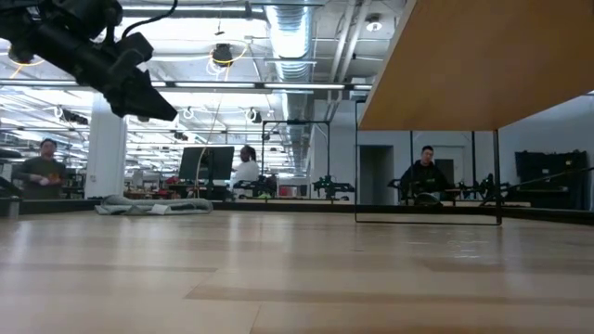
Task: Stack small to large cups/mugs on shelf
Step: Return to Home Position
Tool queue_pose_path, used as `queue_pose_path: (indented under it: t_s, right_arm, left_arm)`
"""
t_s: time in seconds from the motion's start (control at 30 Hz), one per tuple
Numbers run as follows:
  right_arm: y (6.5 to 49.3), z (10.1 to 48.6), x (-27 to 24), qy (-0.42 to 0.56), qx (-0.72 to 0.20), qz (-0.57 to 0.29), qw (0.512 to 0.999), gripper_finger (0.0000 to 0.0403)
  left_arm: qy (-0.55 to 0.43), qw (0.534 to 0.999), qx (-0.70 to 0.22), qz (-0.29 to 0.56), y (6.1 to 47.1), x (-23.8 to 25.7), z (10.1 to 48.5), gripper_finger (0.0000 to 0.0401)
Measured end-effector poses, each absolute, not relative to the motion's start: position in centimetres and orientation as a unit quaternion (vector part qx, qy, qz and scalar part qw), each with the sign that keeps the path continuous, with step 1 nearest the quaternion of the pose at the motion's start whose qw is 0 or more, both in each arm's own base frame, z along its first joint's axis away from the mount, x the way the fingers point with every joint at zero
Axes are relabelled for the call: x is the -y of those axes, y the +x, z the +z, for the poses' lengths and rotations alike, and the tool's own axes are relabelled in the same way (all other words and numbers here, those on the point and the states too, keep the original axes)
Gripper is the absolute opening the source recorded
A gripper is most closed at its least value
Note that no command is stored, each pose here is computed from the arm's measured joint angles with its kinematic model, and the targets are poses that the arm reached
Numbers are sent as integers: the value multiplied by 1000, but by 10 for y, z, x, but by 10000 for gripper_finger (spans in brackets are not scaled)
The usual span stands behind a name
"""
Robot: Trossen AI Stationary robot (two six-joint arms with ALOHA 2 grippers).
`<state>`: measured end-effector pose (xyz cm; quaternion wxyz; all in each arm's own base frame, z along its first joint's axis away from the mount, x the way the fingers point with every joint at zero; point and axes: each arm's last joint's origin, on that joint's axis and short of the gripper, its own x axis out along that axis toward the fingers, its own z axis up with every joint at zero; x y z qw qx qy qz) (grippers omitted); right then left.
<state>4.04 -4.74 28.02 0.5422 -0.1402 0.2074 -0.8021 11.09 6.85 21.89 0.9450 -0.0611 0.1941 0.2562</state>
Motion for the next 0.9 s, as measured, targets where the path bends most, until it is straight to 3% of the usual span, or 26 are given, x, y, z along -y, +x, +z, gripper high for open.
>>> queue_pose_path:
  t_s: [0.1, 0.23, 0.63, 0.9]
  right_arm:
    - [27, 282, 45, -104, -158, -824, 535, 261]
    - [15, 280, 42, -83, -91, -798, 590, 261]
    - [29, 259, 49, -116, -42, -686, 717, 261]
    - [41, 236, 58, -126, -32, -660, 740, 261]
  left_arm:
    - [-52, 948, -183, 256, 112, -69, 221, 125]
    - [-35, 952, -163, 255, 113, -70, 226, 125]
    - [38, 960, -118, 252, 116, -72, 237, 125]
    - [69, 962, -96, 248, 116, -73, 243, 125]
